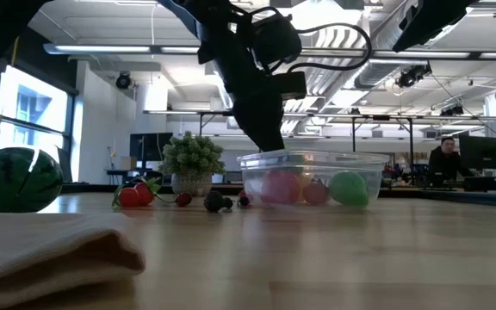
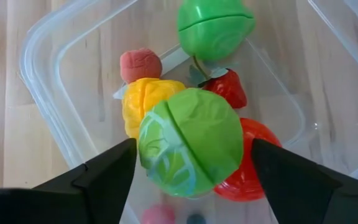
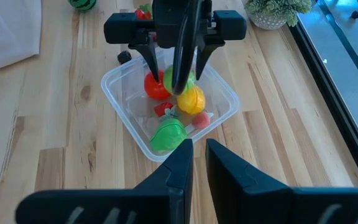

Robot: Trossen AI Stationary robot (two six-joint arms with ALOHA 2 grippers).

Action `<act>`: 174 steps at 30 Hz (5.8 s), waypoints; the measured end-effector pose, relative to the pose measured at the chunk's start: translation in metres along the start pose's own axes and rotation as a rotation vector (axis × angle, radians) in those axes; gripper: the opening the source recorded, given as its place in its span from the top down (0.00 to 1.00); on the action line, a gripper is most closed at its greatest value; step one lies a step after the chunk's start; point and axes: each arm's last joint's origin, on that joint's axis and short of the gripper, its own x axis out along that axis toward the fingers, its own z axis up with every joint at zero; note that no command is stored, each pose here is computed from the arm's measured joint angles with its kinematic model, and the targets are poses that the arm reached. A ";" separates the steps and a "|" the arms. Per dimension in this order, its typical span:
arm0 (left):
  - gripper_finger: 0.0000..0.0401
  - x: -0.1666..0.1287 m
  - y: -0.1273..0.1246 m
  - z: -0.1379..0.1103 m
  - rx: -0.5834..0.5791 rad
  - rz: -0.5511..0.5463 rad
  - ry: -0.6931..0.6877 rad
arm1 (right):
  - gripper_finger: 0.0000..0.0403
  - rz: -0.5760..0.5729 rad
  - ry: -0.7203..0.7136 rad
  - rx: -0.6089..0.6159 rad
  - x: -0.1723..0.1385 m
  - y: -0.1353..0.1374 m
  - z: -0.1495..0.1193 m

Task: Pick and placing Produce into tupperware
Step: Put the cabbage into the transparent bin, then put the cherry tomato into the transparent bin

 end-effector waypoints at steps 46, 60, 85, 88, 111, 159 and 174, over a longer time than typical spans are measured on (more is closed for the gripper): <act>0.24 -0.063 0.003 0.024 -0.173 -0.033 0.197 | 0.91 0.000 0.000 0.000 0.000 0.000 0.000; 0.24 -0.084 -0.001 0.006 -0.267 -0.047 0.474 | 0.91 0.000 0.000 0.000 0.000 0.000 0.000; 0.24 -0.173 -0.004 -0.010 -0.385 0.153 0.473 | 0.91 0.000 0.000 0.000 0.000 0.000 0.000; 0.24 -0.190 -0.004 -0.013 -0.404 0.163 0.432 | 0.91 0.000 0.000 0.000 0.000 0.000 0.000; 0.24 -0.213 -0.066 -0.126 -0.532 0.157 0.147 | 0.91 0.000 0.000 0.000 0.000 0.000 0.000; 0.24 -0.061 -0.101 -0.180 -0.115 0.073 0.074 | 0.91 0.000 0.000 0.000 0.000 0.000 0.000; 0.24 -0.059 -0.098 -0.177 -0.110 0.117 0.053 | 0.91 0.000 0.000 0.000 0.000 0.000 0.000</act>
